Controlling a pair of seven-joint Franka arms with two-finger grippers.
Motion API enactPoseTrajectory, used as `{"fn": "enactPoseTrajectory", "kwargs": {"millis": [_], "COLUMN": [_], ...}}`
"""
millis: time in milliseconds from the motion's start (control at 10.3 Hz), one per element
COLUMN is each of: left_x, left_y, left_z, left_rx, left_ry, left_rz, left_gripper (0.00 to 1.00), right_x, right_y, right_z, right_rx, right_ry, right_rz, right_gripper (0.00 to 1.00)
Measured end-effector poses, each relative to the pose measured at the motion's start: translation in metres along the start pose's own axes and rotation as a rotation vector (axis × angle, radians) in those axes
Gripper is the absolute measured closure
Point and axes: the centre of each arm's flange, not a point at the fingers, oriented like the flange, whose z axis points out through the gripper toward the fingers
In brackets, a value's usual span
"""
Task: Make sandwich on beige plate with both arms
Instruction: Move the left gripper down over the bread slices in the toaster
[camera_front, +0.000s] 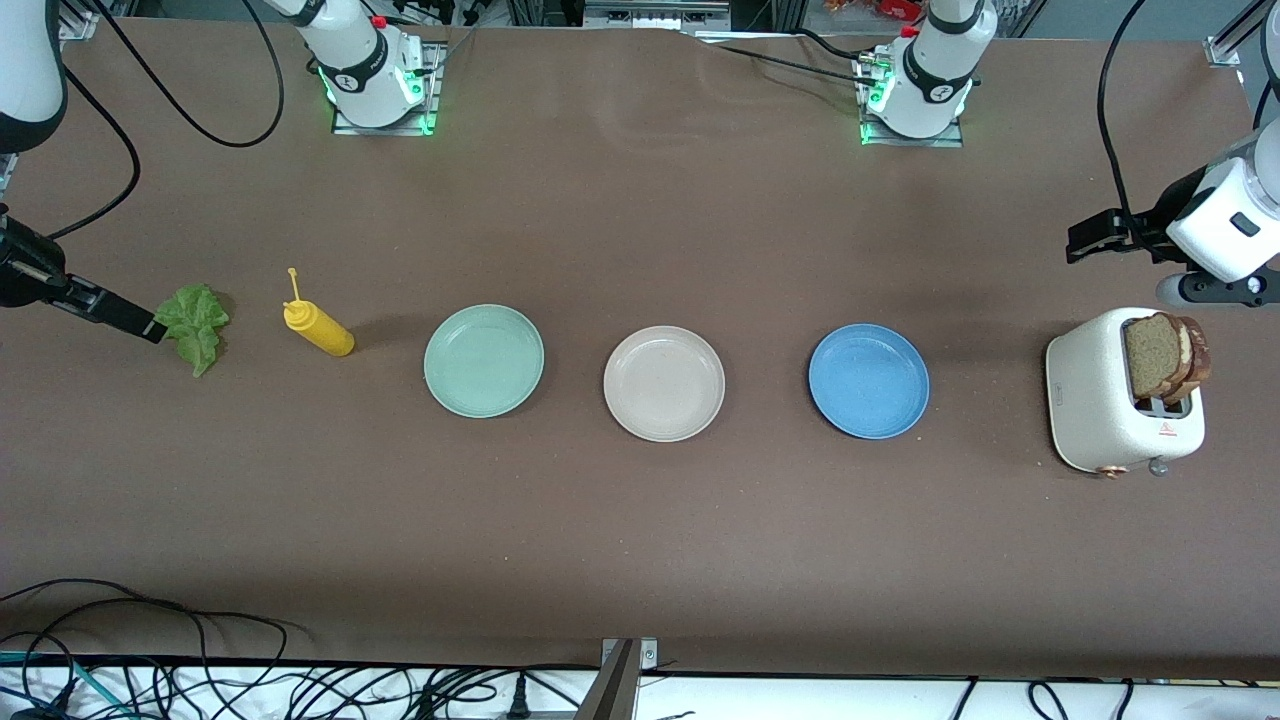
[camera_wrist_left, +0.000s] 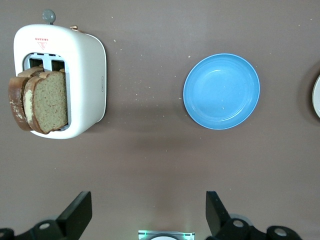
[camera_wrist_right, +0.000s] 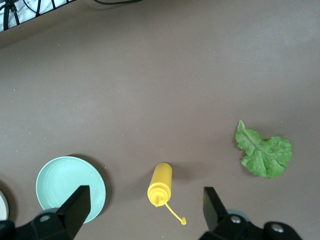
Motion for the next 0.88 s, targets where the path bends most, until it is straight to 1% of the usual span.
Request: {"fn": "enactPoseTrajectory", "kwargs": {"millis": [681,876], "left_x": [0.0003,0.0043], "left_y": [0.0001,-0.0014], "left_z": [0.0005,0.0098], "left_rx": [0.0,0.001], "left_ry": [-0.001,-0.022], "left_rz": [0.0,-0.003], "left_gripper": [0.0,0.0], "right_x": [0.0,-0.0001], "right_y": [0.0,0.0001], "right_z": [0.0002,0.0005], "right_rx": [0.0,0.0], "right_ry": [0.0,-0.001], "right_rz": [0.0,0.0], "right_gripper": [0.0,0.0]}}
